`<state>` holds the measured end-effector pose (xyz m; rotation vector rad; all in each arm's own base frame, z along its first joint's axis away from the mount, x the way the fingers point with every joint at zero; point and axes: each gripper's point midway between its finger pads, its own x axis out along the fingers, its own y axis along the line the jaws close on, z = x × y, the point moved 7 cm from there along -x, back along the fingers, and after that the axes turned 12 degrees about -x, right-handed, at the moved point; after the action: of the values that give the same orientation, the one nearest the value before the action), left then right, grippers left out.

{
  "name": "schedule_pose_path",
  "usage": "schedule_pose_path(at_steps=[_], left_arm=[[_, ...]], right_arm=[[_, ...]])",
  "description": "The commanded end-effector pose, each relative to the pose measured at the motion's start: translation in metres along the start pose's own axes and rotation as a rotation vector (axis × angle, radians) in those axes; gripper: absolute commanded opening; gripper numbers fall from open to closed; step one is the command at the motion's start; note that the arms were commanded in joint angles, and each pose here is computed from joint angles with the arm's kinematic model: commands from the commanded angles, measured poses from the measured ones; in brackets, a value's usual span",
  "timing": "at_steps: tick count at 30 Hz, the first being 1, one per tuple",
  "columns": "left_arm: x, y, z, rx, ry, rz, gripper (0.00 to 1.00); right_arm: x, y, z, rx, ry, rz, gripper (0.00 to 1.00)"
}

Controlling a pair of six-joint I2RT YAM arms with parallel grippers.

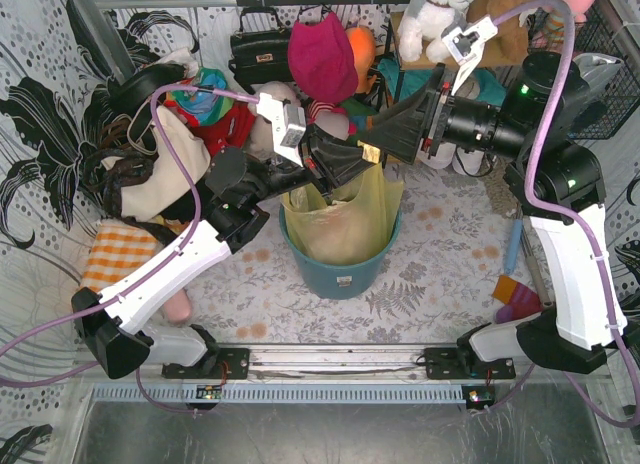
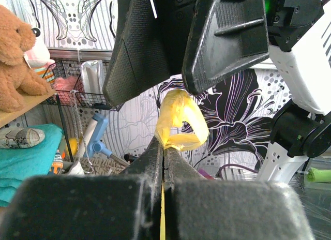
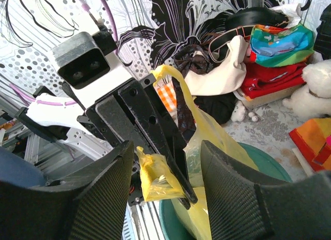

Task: Tie the trash bag

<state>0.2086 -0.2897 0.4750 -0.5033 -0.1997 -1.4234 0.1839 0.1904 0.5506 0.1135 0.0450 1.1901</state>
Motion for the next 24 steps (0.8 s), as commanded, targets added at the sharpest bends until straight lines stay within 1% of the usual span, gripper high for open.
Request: schedule_pose_path(at_steps=[1,7,14,16,17,19,24], left_arm=[[0.0021,-0.0107,0.0211,0.026,-0.049,-0.036,0.0],[0.0028,-0.0123,0.0222,0.019,-0.05,-0.047,0.0],[0.0046,-0.0114,0.0203,0.003,-0.044,-0.053,0.0],[0.005,-0.0115,0.0206,0.0,-0.043,-0.054,0.0],[0.0052,-0.0118,0.0211,-0.001,-0.044,-0.054,0.0],[0.0054,-0.0117,0.0212,-0.003,-0.044,-0.054,0.0],[0.0066,-0.0123,0.0217,-0.008,-0.04,-0.063,0.0]], right_arm=[[-0.0094,0.0133,0.0086,-0.064,-0.025,0.055,0.54],[-0.0097,0.0106,0.0034,-0.086,-0.014,0.044,0.53],[-0.0085,0.0092,0.0024,-0.097,-0.012,0.045,0.41],[-0.008,0.0095,0.0021,-0.099,-0.01,0.053,0.42],[-0.0079,0.0099,0.0019,-0.1,-0.009,0.059,0.46],[-0.008,0.0106,0.0015,-0.104,-0.008,0.069,0.49],[-0.006,0.0085,-0.0007,-0.105,0.0,0.069,0.48]])
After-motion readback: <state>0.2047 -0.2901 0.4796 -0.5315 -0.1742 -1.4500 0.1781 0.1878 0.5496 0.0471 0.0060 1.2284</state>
